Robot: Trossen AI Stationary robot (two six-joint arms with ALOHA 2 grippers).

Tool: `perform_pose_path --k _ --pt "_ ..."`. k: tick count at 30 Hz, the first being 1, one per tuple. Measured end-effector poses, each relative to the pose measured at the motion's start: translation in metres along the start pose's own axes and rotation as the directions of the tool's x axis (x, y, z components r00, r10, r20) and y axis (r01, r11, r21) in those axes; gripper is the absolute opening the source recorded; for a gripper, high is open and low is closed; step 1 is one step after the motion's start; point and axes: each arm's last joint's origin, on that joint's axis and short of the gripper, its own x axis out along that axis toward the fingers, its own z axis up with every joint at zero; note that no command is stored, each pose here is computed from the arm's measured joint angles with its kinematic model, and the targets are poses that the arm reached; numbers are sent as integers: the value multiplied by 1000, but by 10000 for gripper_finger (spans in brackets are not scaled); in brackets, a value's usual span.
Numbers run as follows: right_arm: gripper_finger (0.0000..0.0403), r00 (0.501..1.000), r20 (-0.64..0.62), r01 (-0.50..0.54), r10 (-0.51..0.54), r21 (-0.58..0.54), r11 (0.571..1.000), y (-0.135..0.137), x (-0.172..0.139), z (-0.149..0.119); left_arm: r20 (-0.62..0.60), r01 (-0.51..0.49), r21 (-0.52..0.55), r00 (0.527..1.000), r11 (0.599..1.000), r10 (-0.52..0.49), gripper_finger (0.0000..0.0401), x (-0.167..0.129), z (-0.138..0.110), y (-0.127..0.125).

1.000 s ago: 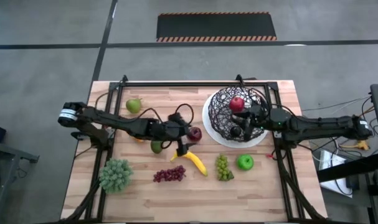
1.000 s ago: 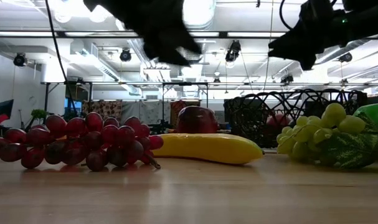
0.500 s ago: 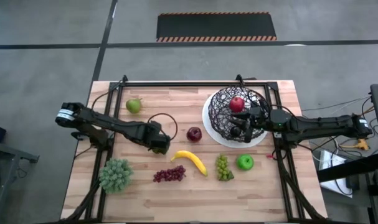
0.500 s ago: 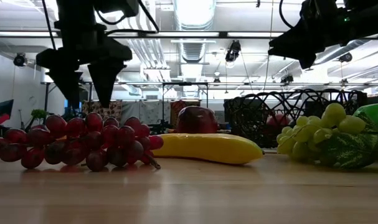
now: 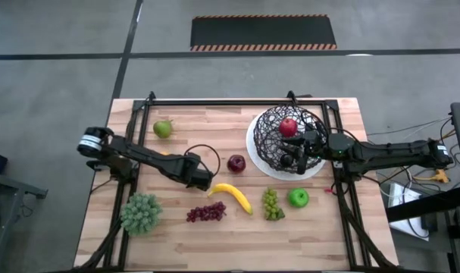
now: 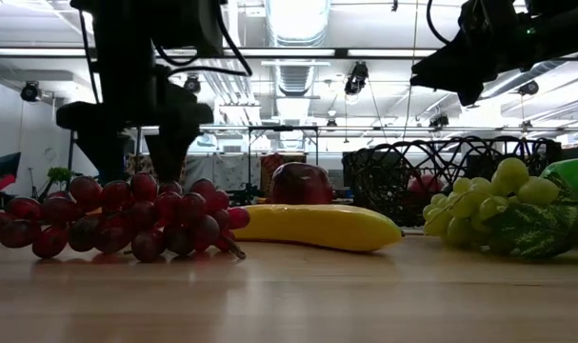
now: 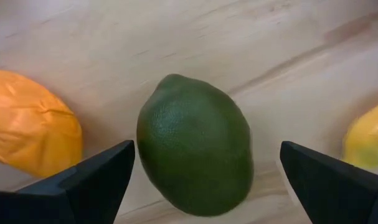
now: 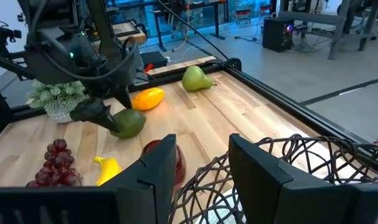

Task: Build produce basket
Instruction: Put the green lime into the wire basket

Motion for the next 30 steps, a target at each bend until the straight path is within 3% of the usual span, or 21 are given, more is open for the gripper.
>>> perform_pose_path --k 8,17,22,30 --pt "134 1000 -4 1 -1 0 1000 0 0 0 1 -28 4 1000 1000 28 377 7 -2 -1" --pt "134 1000 -5 1 -1 0 1000 0 0 0 0 -31 2 1000 1000 31 294 8 -1 -2" --pt "134 1000 4 -1 1 2 1000 0 -2 1 8 -14 22 1000 1000 13 270 4 1 -6" --pt "134 996 68 -46 52 -94 995 5 -13 7 98 78 224 990 972 -102 265 -32 17 -28"
